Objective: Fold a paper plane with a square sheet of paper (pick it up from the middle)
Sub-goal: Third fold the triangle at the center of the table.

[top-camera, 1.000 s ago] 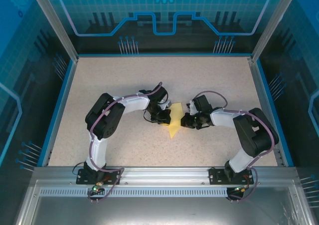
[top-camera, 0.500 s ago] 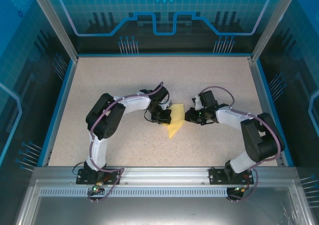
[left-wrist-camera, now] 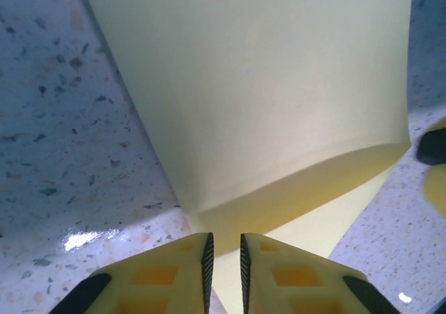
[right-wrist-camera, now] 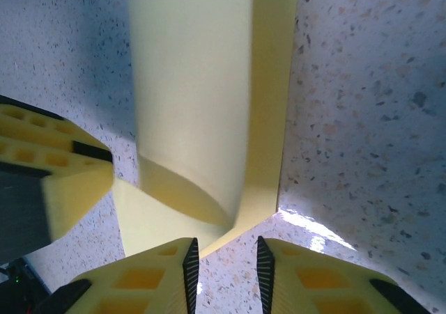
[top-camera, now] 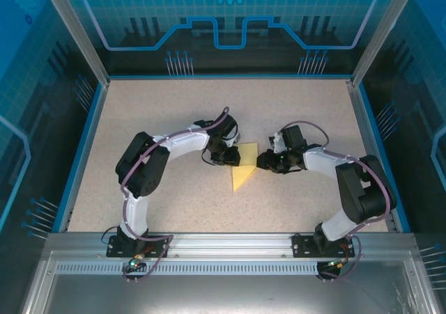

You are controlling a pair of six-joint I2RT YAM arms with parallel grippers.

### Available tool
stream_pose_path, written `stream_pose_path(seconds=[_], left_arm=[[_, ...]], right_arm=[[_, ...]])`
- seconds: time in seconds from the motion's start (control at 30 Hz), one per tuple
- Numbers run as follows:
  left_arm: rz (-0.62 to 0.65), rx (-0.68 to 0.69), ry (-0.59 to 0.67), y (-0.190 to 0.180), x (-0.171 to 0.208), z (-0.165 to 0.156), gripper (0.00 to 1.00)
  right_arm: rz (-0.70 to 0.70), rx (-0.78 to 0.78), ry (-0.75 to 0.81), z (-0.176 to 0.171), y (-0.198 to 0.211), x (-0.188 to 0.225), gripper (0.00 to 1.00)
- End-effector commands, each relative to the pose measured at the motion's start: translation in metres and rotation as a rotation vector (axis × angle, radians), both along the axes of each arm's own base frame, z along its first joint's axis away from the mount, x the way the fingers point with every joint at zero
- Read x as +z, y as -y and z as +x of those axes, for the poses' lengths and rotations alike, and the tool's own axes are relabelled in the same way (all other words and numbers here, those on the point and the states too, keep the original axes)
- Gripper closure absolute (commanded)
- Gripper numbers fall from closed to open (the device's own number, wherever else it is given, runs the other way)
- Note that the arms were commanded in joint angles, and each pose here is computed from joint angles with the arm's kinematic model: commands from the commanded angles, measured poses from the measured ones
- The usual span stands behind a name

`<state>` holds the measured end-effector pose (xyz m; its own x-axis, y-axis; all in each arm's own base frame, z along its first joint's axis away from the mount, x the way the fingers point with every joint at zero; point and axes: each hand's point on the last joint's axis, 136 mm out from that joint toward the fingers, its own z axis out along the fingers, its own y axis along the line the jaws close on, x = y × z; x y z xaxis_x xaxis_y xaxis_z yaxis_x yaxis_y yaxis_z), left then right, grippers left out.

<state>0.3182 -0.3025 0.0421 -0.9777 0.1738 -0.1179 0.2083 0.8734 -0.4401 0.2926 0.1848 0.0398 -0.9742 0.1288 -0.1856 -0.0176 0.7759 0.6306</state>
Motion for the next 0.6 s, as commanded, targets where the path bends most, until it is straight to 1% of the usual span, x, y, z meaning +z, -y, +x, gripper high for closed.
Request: stream_pose_path(seconds=[0.0, 0.13, 0.2, 0.4, 0.5, 0.57], left_arm=[[0.011, -0.033, 0.064, 0.003, 0.028, -0.003, 0.76], [0.047, -0.037, 0.125, -0.002, 0.042, -0.012, 0.66], [0.086, -0.033, 0.157, -0.007, 0.046, -0.019, 0.62], [0.164, -0.039, 0.253, -0.018, 0.058, -0.035, 0.54], [0.136, -0.062, 0.262, -0.007, 0.058, -0.047, 0.53], [0.124, -0.093, 0.272, 0.004, 0.055, -0.055, 0.53]], right_arm=[[0.043, 0.012, -0.010, 0.002, -0.003, 0.001, 0.67], [0.089, 0.014, -0.012, 0.003, -0.007, 0.003, 0.67], [0.120, 0.013, -0.014, 0.005, -0.010, 0.004, 0.67], [0.171, 0.023, -0.029, 0.006, -0.017, 0.002, 0.66], [0.184, 0.022, -0.033, 0.007, -0.019, 0.002, 0.67], [0.185, 0.020, -0.033, 0.007, -0.019, 0.002, 0.70]])
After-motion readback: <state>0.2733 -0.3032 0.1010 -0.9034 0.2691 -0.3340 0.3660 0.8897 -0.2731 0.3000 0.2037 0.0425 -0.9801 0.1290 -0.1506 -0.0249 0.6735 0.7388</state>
